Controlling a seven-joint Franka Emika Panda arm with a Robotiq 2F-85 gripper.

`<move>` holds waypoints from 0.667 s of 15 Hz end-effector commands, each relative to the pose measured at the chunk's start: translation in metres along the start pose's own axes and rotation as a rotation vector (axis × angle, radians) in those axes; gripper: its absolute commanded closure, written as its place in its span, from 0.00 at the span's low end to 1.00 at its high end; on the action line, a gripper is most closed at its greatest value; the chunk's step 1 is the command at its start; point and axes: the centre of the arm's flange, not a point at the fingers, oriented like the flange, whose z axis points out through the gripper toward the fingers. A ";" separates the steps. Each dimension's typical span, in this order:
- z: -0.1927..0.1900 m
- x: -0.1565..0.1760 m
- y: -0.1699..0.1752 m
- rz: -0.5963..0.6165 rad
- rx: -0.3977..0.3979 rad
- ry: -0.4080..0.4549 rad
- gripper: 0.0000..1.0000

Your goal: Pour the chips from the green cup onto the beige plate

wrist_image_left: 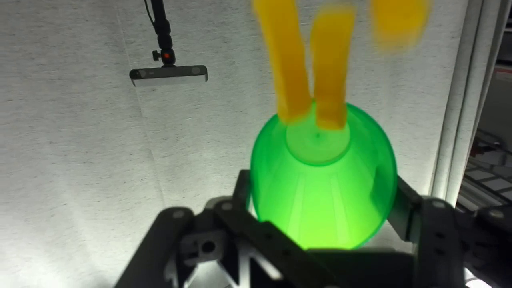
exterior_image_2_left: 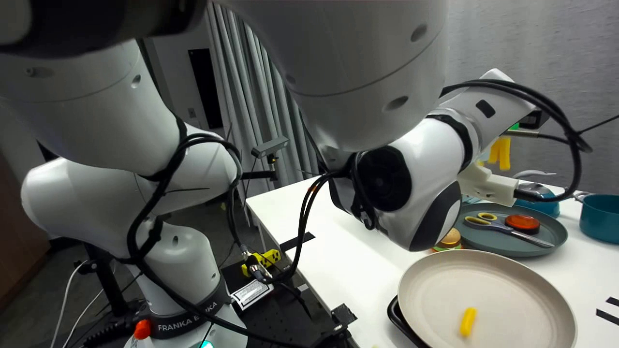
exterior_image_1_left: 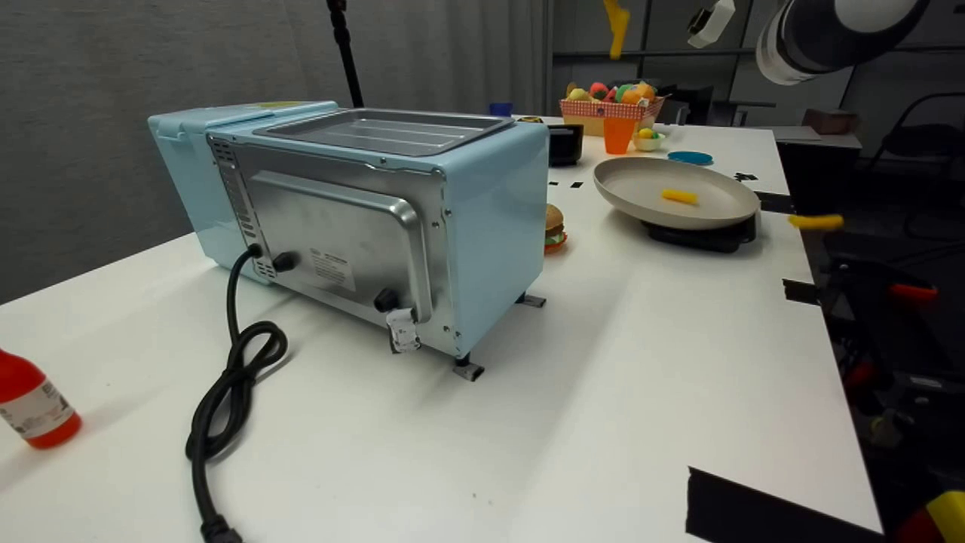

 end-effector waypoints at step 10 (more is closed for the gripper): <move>-0.012 -0.006 0.005 -0.039 0.017 0.061 0.47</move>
